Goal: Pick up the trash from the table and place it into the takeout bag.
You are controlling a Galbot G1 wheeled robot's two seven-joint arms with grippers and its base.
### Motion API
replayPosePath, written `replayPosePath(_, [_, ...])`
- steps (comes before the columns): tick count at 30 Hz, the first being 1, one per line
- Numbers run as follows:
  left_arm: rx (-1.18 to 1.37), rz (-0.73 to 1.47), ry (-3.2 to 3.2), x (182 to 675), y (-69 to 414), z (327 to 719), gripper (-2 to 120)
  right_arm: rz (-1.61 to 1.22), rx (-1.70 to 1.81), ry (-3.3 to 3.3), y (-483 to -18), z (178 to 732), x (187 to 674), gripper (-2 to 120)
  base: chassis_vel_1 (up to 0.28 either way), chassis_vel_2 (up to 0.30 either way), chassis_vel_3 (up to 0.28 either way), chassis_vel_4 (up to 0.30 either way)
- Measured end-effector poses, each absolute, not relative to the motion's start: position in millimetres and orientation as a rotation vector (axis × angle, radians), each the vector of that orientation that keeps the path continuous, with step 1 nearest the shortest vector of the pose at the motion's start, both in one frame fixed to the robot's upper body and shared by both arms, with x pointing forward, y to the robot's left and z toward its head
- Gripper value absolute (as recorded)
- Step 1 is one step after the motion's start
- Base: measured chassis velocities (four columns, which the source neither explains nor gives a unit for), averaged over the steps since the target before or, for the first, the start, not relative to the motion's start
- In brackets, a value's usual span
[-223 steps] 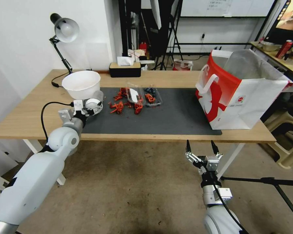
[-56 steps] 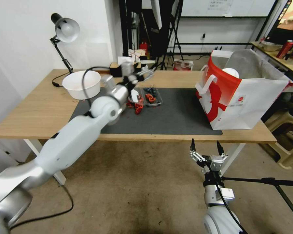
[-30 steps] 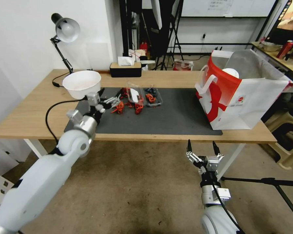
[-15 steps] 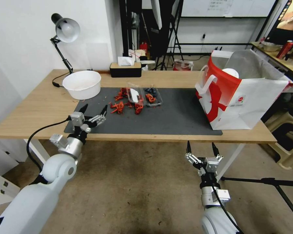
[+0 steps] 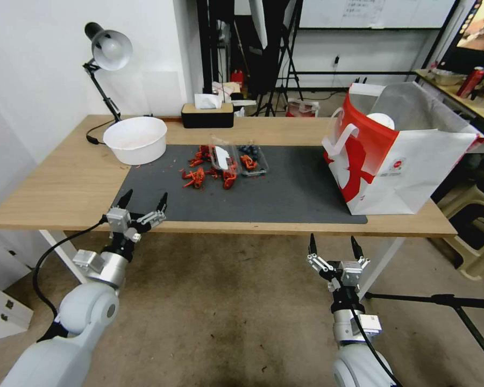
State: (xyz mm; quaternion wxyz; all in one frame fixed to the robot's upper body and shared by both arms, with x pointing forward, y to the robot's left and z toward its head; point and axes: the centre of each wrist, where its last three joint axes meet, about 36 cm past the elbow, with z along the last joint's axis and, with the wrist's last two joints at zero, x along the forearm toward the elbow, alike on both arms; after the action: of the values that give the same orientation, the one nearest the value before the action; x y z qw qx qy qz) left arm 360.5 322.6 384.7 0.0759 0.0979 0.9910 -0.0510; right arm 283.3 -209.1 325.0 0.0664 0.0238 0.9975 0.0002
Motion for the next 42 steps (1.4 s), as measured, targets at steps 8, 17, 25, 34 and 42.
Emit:
replayPosePath(8, [0.260, -0.143, 2.994, 337.3, 320.1, 370.9, 100, 0.002, 0.074, 3.005, -210.0, 325.4, 284.1, 100, 0.000, 0.000, 0.000, 0.000])
replayPosePath(17, [0.209, -0.137, 3.032, 312.1, 328.5, 349.5, 100, 0.003, 0.078, 3.003, -212.1, 325.0, 284.6, 100, 0.000, 0.000, 0.000, 0.000])
replayPosePath(25, [0.189, -0.142, 3.045, 303.3, 331.1, 335.1, 100, 0.009, 0.074, 3.004, -210.3, 324.7, 284.7, 100, 0.000, 0.000, 0.000, 0.000])
replayPosePath(34, [0.178, -0.134, 3.041, 302.7, 331.7, 329.2, 100, 0.004, 0.063, 2.999, -209.9, 323.7, 283.5, 100, 0.000, 0.000, 0.000, 0.000])
replayPosePath(42, [0.178, -0.134, 3.041, 302.6, 331.3, 328.6, 100, 0.003, 0.061, 2.998, -210.0, 323.2, 283.2, 100, 0.000, 0.000, 0.000, 0.000])
